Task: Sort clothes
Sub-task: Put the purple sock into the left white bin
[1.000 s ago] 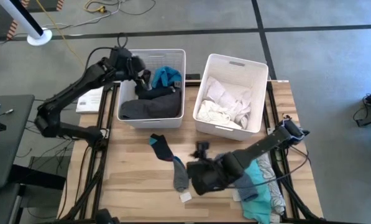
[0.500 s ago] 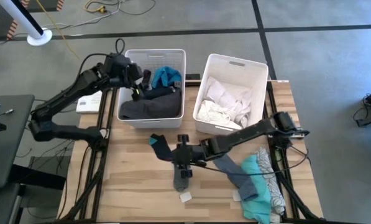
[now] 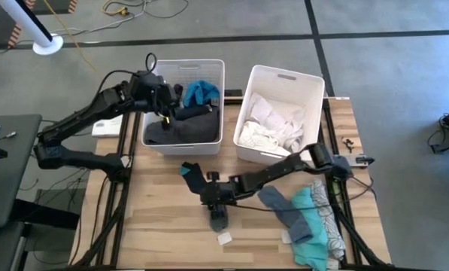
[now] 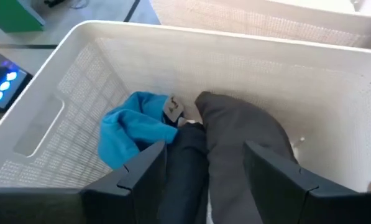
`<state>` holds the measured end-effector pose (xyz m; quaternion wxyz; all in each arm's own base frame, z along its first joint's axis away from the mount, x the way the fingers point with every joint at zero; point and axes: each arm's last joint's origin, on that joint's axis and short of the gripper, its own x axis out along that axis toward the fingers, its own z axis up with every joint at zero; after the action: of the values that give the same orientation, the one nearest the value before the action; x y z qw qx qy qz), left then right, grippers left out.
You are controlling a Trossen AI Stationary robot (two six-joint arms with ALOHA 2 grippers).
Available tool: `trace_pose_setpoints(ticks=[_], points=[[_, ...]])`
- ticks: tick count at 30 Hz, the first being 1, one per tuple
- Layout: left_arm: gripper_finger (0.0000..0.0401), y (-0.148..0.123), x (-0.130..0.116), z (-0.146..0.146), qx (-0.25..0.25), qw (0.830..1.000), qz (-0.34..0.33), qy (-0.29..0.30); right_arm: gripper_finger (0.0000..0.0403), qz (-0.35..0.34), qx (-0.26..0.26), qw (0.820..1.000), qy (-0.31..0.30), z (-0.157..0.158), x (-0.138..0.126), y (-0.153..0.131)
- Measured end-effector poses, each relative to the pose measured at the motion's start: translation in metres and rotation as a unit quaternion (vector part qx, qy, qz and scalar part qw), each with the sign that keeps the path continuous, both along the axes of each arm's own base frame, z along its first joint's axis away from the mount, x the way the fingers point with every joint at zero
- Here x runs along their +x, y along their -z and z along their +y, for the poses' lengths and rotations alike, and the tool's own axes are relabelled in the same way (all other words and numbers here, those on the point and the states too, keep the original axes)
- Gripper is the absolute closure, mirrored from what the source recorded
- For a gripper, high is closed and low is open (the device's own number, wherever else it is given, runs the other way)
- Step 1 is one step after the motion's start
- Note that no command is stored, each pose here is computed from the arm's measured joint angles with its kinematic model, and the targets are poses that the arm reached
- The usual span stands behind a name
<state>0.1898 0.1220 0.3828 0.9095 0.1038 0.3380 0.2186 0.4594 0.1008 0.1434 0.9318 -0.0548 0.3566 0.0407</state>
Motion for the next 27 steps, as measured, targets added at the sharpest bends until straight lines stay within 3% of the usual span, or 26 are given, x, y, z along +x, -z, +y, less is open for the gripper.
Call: trace_pose_setpoints(ticks=[13, 21, 27], points=[[0.0195, 0.0, 0.008, -0.015, -0.002, 0.999, 0.002, 0.032, 0.0216, 0.039, 0.012, 0.997, 0.069, -0.026, 0.009, 0.027], [0.0195, -0.001, 0.013, -0.026, 0.003, 0.998, 0.001, 0.058, 0.0286, 0.044, 0.011, 0.997, 0.068, -0.025, 0.008, 0.029], [0.0195, -0.006, 0.012, -0.039, 0.034, 0.997, 0.001, 0.066, 0.0356, 0.048, 0.007, 0.997, 0.063, -0.022, 0.007, 0.03]])
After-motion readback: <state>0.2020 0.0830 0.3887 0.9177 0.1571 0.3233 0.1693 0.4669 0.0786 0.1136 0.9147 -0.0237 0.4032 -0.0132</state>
